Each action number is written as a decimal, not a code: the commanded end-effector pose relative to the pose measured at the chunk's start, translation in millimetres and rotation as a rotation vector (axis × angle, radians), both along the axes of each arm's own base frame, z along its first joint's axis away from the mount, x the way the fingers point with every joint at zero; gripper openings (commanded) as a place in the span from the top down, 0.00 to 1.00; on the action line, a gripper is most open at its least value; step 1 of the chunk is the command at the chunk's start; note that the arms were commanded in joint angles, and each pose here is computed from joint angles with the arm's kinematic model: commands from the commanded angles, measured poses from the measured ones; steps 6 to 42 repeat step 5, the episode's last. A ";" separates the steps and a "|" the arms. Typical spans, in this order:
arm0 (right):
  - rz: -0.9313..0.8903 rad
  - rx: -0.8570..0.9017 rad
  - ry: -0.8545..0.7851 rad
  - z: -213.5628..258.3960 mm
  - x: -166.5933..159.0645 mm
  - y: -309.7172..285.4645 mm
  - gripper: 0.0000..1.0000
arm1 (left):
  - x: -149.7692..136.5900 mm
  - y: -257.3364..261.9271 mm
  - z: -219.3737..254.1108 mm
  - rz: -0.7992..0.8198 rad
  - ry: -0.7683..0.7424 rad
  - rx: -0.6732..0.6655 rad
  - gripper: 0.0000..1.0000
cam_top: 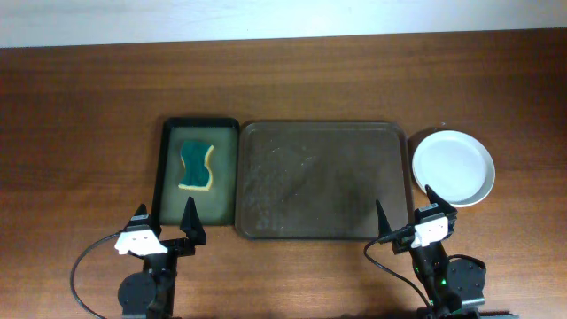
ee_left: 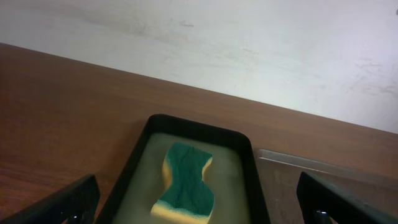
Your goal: Clean dirty plates on tray and stack at the side
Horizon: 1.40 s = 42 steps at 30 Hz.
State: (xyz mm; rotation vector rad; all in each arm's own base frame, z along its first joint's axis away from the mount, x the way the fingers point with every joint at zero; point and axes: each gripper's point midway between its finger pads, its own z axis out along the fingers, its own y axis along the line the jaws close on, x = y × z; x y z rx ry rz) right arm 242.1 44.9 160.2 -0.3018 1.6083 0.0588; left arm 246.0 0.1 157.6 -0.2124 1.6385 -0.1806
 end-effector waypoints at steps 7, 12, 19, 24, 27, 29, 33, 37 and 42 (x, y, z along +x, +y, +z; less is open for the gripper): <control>0.006 0.014 0.009 -2.5 -0.3 0.7 0.02 | -0.1 -0.5 -1.4 -0.007 0.002 0.018 0.01; 0.006 0.014 0.009 -2.5 -0.3 0.7 0.02 | -0.1 -0.5 -1.4 -0.007 0.002 0.018 0.01; 0.006 0.014 0.009 -2.5 -0.3 0.7 0.02 | -0.1 -0.5 -1.4 -0.007 0.002 0.018 0.01; 0.006 0.014 0.009 -2.5 -0.3 0.7 0.02 | -0.1 -0.5 -1.4 -0.007 0.002 0.018 0.01; 0.006 0.014 0.009 -2.5 -0.3 0.7 0.02 | -0.1 -0.5 -1.4 -0.007 0.002 0.018 0.01; 0.006 0.014 0.009 -2.5 -0.3 0.7 0.02 | -0.1 -0.5 -1.4 -0.007 0.002 0.018 0.01; 0.006 0.014 0.009 -2.5 -0.3 0.7 0.02 | -0.1 -0.5 -1.4 -0.007 0.002 0.018 0.01; 0.006 0.014 0.009 -2.5 -0.3 0.7 0.02 | -0.1 -0.5 -1.4 -0.007 0.002 0.018 0.01; 0.006 0.014 0.009 -2.5 -0.3 0.7 0.02 | -0.1 -0.5 -1.4 -0.007 0.002 0.018 0.01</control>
